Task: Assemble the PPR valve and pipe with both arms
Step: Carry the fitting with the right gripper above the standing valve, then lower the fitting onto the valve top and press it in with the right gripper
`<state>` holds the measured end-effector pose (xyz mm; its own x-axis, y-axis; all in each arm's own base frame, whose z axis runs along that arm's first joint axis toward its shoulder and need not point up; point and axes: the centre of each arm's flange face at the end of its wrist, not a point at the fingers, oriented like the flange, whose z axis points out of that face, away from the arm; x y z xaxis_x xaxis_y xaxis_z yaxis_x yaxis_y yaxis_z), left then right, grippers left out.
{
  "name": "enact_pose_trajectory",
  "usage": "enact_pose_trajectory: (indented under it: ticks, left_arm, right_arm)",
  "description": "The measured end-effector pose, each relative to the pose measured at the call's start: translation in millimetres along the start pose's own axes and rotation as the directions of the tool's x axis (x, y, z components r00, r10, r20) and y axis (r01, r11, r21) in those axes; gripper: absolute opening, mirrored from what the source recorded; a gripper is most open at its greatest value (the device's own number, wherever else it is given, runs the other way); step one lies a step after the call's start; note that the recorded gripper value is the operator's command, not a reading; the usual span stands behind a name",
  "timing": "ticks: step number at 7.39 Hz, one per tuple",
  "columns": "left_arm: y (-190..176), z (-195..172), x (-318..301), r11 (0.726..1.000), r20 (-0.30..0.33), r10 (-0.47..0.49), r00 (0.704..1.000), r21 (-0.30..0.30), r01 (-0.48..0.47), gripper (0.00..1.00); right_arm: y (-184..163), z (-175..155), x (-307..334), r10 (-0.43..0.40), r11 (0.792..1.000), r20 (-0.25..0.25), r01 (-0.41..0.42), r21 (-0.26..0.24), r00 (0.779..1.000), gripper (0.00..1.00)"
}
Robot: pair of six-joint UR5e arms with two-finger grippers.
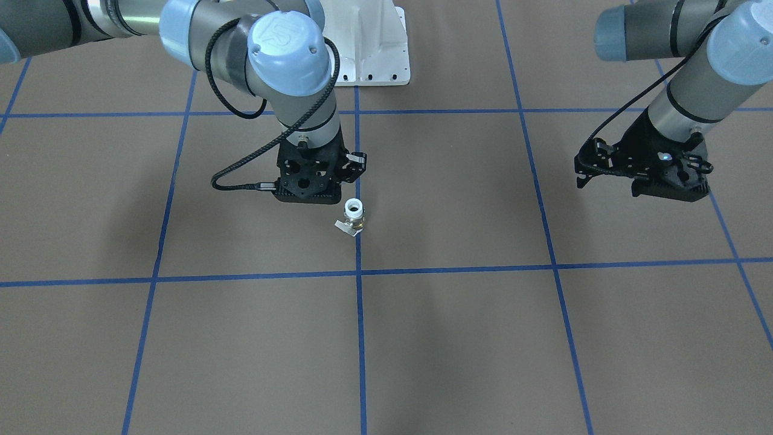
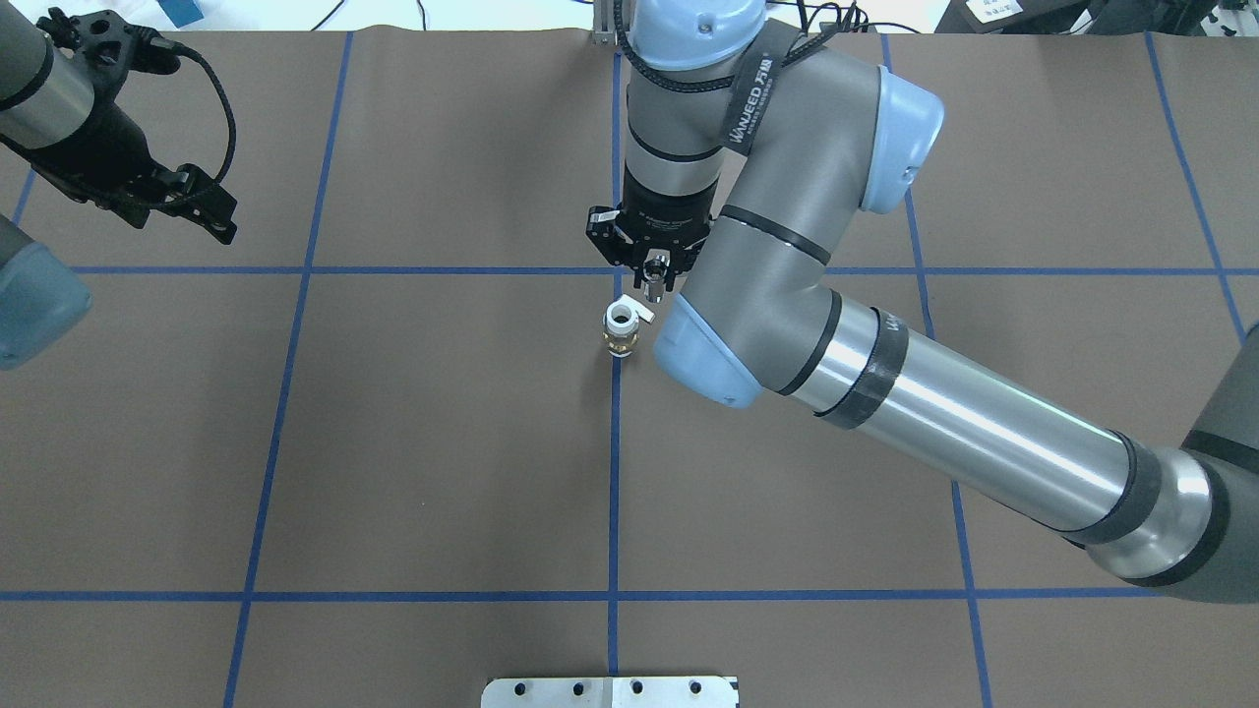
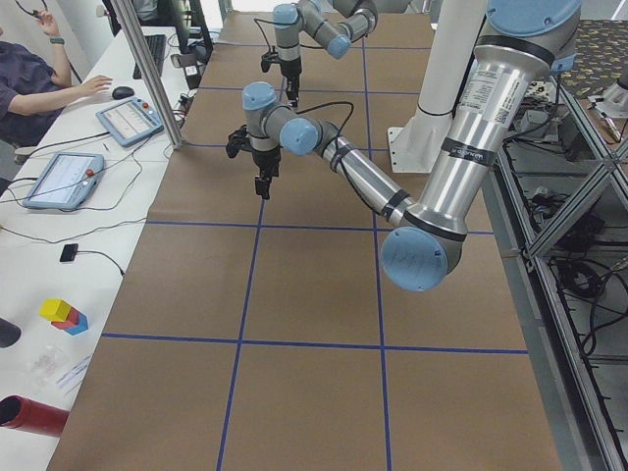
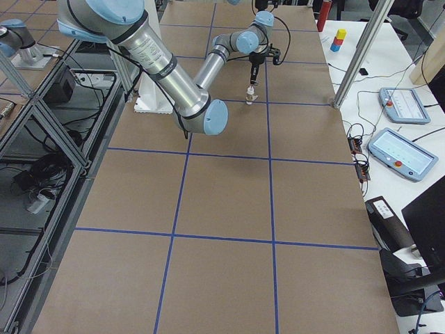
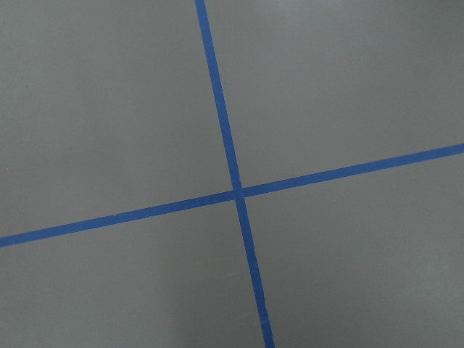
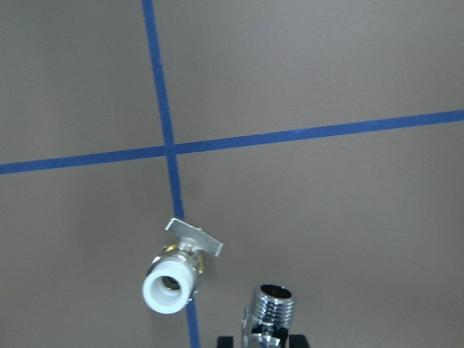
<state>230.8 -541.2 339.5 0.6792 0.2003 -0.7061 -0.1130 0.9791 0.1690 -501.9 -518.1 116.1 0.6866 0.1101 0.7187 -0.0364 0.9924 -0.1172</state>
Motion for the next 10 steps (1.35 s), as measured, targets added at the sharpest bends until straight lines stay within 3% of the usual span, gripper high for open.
enact_pose_trajectory:
  ticks: [4, 10]
  left_arm:
    - [-2, 6, -2, 1.0, 0.006, -0.006, 1.0, -0.01, 0.006, 1.0]
    - [-3, 8, -3, 1.0, 0.008, -0.008, 1.0, -0.013, 0.008, 1.0]
  right_arm:
    - [-15, 6, -47, 0.023, 0.999, -0.031, -0.024, -0.022, 0.999, 0.0]
    - [-24, 31, -41, 0.068, 0.994, -0.065, -0.073, -0.08, 0.996, 0.0]
